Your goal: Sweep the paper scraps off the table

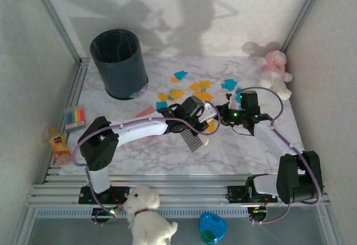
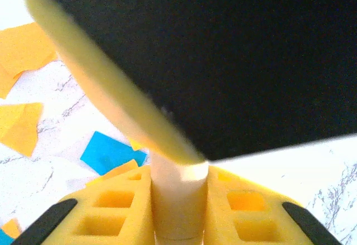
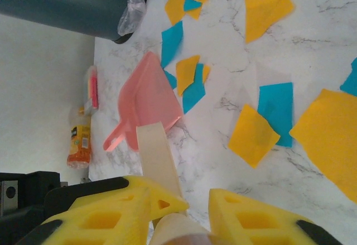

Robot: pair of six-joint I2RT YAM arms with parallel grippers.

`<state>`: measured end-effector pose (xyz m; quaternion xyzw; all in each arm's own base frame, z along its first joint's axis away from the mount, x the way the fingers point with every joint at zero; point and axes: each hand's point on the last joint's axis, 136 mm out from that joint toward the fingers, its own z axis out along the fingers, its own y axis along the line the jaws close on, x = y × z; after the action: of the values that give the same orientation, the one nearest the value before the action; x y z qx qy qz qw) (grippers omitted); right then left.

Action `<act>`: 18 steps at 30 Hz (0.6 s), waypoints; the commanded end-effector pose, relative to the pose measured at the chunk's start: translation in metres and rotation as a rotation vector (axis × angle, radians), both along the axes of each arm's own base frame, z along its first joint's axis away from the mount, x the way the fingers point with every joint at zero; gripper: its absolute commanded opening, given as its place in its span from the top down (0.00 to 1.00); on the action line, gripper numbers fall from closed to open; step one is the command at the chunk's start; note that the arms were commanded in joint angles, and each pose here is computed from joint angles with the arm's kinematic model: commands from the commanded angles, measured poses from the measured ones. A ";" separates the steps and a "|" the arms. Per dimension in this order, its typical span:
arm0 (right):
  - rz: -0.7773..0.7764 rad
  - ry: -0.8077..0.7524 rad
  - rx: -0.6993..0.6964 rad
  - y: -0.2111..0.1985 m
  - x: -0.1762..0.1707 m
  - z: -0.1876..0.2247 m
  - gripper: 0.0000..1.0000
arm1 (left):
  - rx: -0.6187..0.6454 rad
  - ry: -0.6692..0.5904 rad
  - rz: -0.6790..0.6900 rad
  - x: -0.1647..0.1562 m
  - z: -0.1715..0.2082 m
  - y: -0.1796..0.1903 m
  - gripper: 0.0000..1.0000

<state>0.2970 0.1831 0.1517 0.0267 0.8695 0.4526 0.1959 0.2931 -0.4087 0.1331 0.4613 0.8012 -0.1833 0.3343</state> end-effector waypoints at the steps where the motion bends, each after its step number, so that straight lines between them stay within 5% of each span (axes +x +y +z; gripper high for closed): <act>1: 0.012 -0.029 0.004 0.005 0.003 0.009 0.74 | -0.075 -0.032 0.002 0.008 0.027 -0.012 0.78; 7: -0.052 -0.051 -0.050 -0.005 0.007 0.011 0.85 | -0.071 -0.023 -0.011 0.004 0.027 -0.010 0.65; 13: -0.135 -0.092 -0.118 -0.021 0.011 0.019 0.91 | -0.046 -0.056 0.012 0.002 0.036 0.006 0.36; 18: -0.189 -0.106 -0.139 -0.033 0.013 0.026 0.93 | -0.019 -0.086 0.067 0.003 0.047 0.031 0.30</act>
<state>0.3039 0.1588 0.1613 0.0628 0.8842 0.3855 0.2562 0.2927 -0.3996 0.1585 0.4544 0.7952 -0.1805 0.3586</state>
